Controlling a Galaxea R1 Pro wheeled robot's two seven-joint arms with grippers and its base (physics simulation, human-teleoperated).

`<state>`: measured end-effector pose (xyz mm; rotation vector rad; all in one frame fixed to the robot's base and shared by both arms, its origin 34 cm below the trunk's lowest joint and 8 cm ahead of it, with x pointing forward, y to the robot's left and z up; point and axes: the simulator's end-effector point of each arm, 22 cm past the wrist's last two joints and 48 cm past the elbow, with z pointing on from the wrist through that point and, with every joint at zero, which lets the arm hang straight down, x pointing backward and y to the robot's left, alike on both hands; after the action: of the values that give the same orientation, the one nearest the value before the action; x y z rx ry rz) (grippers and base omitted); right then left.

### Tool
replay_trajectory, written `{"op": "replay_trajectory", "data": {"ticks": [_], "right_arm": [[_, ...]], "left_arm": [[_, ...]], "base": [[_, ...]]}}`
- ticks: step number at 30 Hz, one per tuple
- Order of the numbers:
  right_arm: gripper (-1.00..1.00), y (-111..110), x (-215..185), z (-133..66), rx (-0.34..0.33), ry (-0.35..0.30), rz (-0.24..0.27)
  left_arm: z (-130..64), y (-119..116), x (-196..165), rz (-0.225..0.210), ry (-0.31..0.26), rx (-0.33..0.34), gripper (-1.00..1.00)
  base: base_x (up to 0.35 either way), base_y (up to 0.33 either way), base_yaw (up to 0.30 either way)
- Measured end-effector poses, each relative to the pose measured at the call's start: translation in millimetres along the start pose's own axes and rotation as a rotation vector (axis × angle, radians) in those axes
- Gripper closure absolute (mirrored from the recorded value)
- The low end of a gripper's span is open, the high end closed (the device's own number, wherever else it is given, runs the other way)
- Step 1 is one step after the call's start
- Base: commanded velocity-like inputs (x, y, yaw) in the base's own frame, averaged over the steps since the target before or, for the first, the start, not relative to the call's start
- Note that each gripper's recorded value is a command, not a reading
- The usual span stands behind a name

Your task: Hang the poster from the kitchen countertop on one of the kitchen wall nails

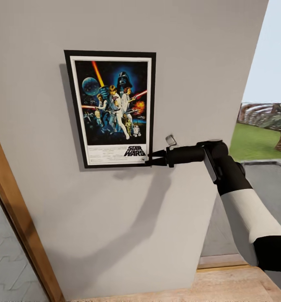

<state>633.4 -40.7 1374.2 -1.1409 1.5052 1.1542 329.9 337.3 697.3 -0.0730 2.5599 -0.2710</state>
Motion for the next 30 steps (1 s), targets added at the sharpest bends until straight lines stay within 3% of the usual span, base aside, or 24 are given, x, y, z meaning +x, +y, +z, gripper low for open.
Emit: {"op": "replay_trajectory", "data": {"ticks": [11,17,18,19,20,21,22,23,24,25,26,28,30], "right_arm": [[-1.00,14.5,33.5,5.6,-0.017,0.006,0.002],[-1.00,27.9,72.8,10.3,-0.032,0.014,0.034],[-1.00,32.7,111.4,13.4,-0.040,0.013,0.027],[-1.00,45.6,182.5,21.4,-0.060,0.026,0.133],[-1.00,63.1,253.3,19.9,-0.051,0.006,0.193],[-1.00,80.7,347.4,5.0,0.004,-0.032,0.290],[-1.00,125.7,433.1,1.2,0.015,-0.017,0.470],[-1.00,142.0,454.0,-2.6,0.024,-0.015,0.496],[-1.00,116.1,441.0,-7.2,0.045,-0.029,0.439],[-1.00,107.1,475.2,-31.2,0.109,-0.032,0.437],[-1.00,141.3,537.4,-42.1,0.132,-0.012,0.605],[-1.00,158.3,571.6,-54.5,0.170,0.004,0.684],[-1.00,165.7,591.5,-63.0,0.206,0.021,0.724]], "left_arm": [[-0.1,0.0,0.0,0.000,0.000,0.000,-1.00],[-0.2,0.4,-0.1,0.000,0.000,0.000,-1.00],[-0.3,0.0,-0.1,0.000,-0.001,0.000,-1.00],[0.0,0.2,0.1,-0.001,0.001,0.000,-1.00],[-0.1,0.3,0.4,-0.002,0.000,-0.001,-1.00],[-0.4,1.9,-0.3,-0.008,-0.003,-0.005,-1.00],[-0.5,2.1,-0.3,-0.009,-0.003,-0.006,-1.00],[-0.7,2.2,-0.3,-0.009,-0.003,-0.006,-1.00],[-0.5,2.1,-0.3,-0.009,-0.003,-0.006,-1.00],[-0.4,1.7,0.2,-0.009,-0.002,-0.006,-1.00],[-0.2,2.4,0.6,-0.009,0.000,-0.010,-1.00],[-0.4,4.7,3.9,-0.011,0.006,-0.021,-1.00],[-0.4,6.5,10.8,-0.015,0.020,-0.033,-1.00]], "base": [[-0.010,0.000,0.000],[0.000,0.000,0.000],[0.000,0.000,0.000],[0.000,0.000,0.000],[0.000,0.000,0.000],[0.000,0.000,0.000],[0.000,0.000,0.000],[0.000,0.000,0.000],[0.000,0.000,0.000],[0.000,0.000,0.000],[0.000,0.000,0.000],[0.000,0.000,0.000],[0.000,0.000,0.000]]}}
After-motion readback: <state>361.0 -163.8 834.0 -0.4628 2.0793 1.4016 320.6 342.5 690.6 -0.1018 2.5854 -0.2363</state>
